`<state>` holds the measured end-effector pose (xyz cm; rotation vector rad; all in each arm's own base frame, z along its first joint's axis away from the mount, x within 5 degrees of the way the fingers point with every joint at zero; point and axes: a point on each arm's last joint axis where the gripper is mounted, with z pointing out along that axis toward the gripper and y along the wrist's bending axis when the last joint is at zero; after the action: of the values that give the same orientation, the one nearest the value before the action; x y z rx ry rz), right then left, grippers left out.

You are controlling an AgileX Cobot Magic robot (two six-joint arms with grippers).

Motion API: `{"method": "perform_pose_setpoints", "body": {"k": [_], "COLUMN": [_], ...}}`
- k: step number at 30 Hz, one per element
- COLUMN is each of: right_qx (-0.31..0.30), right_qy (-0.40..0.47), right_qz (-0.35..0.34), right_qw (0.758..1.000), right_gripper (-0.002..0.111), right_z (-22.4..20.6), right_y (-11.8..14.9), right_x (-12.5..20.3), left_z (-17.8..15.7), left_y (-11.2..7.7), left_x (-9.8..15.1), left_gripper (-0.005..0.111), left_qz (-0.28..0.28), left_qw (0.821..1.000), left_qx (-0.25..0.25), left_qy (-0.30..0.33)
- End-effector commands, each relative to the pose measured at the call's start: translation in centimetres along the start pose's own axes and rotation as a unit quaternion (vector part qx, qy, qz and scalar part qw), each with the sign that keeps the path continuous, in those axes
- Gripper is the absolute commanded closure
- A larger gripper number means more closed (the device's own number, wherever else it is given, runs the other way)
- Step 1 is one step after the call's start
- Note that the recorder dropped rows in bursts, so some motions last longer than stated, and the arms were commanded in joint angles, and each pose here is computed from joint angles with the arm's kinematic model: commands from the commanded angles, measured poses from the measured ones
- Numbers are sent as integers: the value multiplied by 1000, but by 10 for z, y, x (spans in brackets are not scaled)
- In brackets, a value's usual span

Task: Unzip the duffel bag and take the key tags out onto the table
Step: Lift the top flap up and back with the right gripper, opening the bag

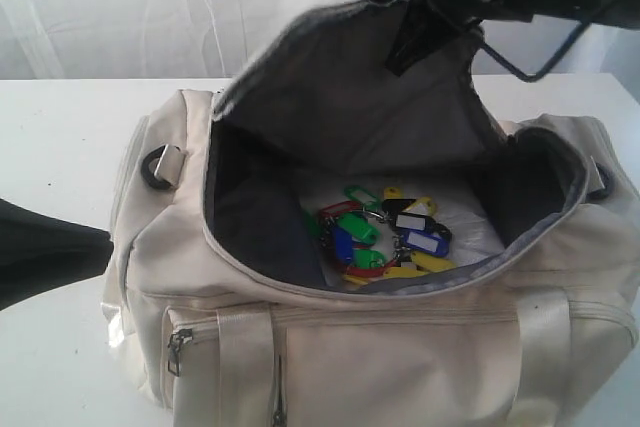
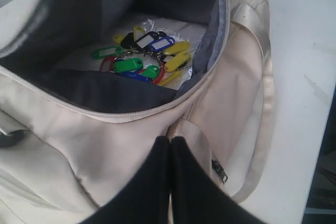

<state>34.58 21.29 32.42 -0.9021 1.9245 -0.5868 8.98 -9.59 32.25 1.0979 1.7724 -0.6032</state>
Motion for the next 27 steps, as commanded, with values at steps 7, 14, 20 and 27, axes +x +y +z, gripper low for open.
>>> {"method": "perform_pose_setpoints", "body": {"k": [7,14,20,27], "right_qx": [-10,35,57,-277], "right_qy": [182,167,127,175], "right_qz": [146,127,173,164], "right_qw": [972,977,975,930], "right_gripper": [87,30,30,44], "right_z": [67,56,20,-58], "right_y": [-20,-39,-69,-35], "right_x": [42,40,31,25], "left_z": [-1,-1,-1,-1], "left_y": [-3,-3,-3,-3], "left_x": [-1,-1,-1,-1], "left_gripper": [107,107,107,107], "left_qz": [-16,-17,-17,-17], "left_qw": [1000,1000,1000,1000], "left_qx": [10,10,10,10], "left_qy": [-11,-12,-12,-12]}}
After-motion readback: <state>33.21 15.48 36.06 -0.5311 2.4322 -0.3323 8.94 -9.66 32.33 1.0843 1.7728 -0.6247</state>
